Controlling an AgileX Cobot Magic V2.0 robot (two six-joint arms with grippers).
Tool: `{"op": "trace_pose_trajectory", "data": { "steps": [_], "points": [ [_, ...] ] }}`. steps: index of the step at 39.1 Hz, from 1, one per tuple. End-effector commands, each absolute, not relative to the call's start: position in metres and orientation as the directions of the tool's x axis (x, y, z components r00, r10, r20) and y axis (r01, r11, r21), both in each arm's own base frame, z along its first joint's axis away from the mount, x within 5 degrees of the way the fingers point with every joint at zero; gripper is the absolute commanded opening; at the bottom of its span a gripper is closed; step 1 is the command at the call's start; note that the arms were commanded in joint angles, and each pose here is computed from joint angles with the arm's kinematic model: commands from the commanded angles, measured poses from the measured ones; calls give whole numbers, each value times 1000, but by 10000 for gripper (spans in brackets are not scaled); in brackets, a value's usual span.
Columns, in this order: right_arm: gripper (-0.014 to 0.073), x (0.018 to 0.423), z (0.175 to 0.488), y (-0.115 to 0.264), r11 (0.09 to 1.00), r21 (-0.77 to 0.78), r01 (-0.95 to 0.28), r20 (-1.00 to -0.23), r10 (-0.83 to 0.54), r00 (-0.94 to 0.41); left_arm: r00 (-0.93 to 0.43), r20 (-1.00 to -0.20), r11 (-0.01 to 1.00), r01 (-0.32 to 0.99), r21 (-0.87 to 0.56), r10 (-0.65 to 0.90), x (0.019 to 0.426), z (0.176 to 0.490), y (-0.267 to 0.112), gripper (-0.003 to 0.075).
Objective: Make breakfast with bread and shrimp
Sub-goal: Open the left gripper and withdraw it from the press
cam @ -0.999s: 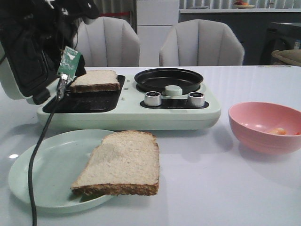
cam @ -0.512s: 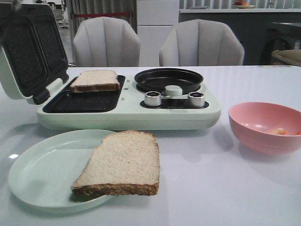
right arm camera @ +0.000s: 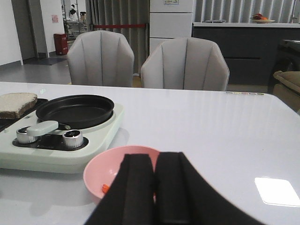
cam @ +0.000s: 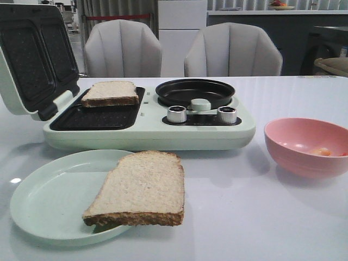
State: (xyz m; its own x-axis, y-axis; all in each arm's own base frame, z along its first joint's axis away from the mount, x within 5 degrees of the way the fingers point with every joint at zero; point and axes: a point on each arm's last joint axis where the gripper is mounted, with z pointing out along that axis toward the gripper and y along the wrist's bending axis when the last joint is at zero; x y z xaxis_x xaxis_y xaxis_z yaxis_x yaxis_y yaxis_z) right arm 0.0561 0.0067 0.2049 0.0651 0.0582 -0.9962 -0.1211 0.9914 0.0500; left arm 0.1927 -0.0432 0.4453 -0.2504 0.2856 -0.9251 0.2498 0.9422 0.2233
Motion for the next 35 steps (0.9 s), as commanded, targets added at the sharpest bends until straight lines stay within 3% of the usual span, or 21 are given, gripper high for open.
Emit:
{"op": "trace_pose_trajectory", "data": {
  "steps": [1,15,35],
  "points": [
    [161,52,219,6,993,28,-118,-980,50,191,-179,-961,950,272,156,209,167,451,-40,604],
    [161,52,219,6,993,28,-118,-980,50,191,-184,-972,959,269,94,147,89,397,-23,604],
    [161,52,219,6,993,28,-118,-980,50,191,3,-999,915,403,35,37,22,314,-13,604]
  ]
}}
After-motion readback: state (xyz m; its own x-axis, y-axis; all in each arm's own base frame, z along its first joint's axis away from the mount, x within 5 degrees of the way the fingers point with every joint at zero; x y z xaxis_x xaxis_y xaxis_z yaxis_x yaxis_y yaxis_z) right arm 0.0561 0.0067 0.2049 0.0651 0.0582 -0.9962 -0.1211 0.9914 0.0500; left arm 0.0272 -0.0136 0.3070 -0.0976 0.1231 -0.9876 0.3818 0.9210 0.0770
